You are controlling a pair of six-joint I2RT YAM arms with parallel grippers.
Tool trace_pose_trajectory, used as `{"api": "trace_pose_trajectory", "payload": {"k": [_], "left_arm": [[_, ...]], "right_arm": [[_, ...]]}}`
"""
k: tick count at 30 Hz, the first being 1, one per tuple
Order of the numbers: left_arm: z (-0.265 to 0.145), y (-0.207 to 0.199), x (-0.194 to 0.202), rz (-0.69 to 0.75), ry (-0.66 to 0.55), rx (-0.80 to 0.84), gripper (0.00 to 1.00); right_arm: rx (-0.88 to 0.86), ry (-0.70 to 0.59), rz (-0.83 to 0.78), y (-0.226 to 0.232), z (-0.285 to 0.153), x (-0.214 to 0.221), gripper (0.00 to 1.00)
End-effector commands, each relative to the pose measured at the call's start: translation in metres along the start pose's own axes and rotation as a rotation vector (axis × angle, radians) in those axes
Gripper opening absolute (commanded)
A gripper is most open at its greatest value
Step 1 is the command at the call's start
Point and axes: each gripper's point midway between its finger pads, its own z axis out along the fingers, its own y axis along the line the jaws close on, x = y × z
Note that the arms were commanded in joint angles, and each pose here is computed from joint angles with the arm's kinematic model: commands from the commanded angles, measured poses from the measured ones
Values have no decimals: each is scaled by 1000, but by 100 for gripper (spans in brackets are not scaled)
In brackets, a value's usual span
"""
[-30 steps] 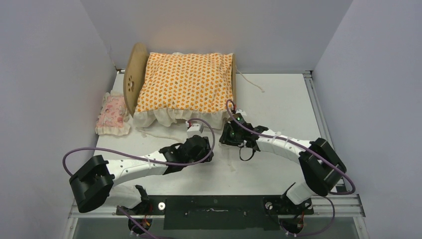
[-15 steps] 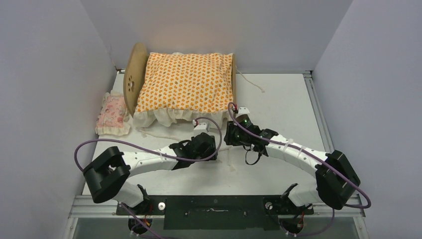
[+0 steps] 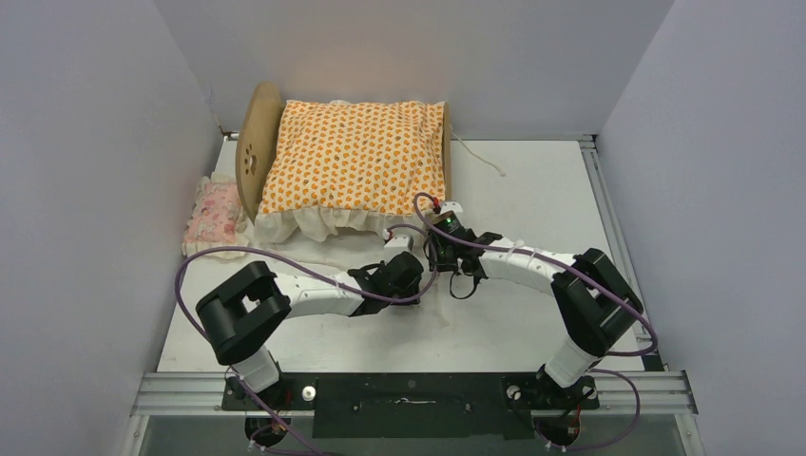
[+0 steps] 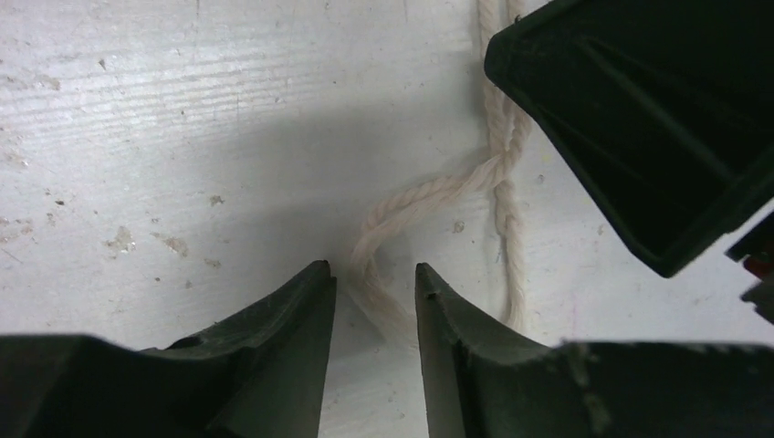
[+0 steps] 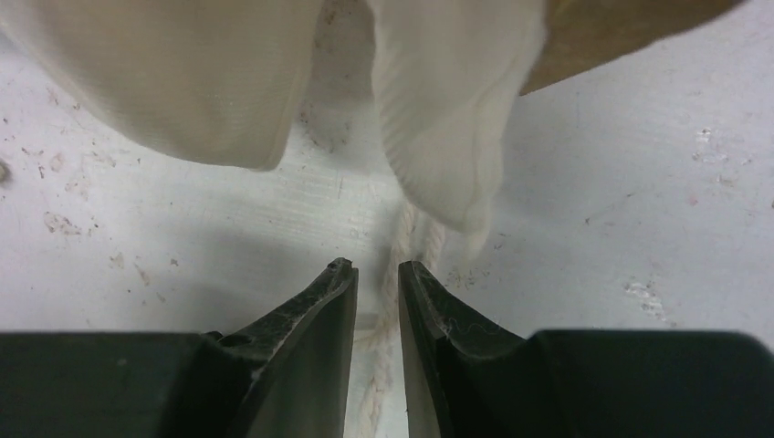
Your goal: Set up the pet bed
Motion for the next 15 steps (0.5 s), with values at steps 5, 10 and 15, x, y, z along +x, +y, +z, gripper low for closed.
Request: {"api": "trace_pose_trajectory", "payload": {"k": [5, 10, 15], "left_arm": [[11, 7, 4, 6, 8, -42, 29], [17, 25, 15, 16, 28, -109, 20], [17, 34, 13, 31, 9, -136, 12]], "right_arm": [[52, -32, -13, -5, 21, -10, 22], [81, 7, -29, -14, 24, 6, 14], [-39, -6, -55, 2, 5, 6, 5]]}}
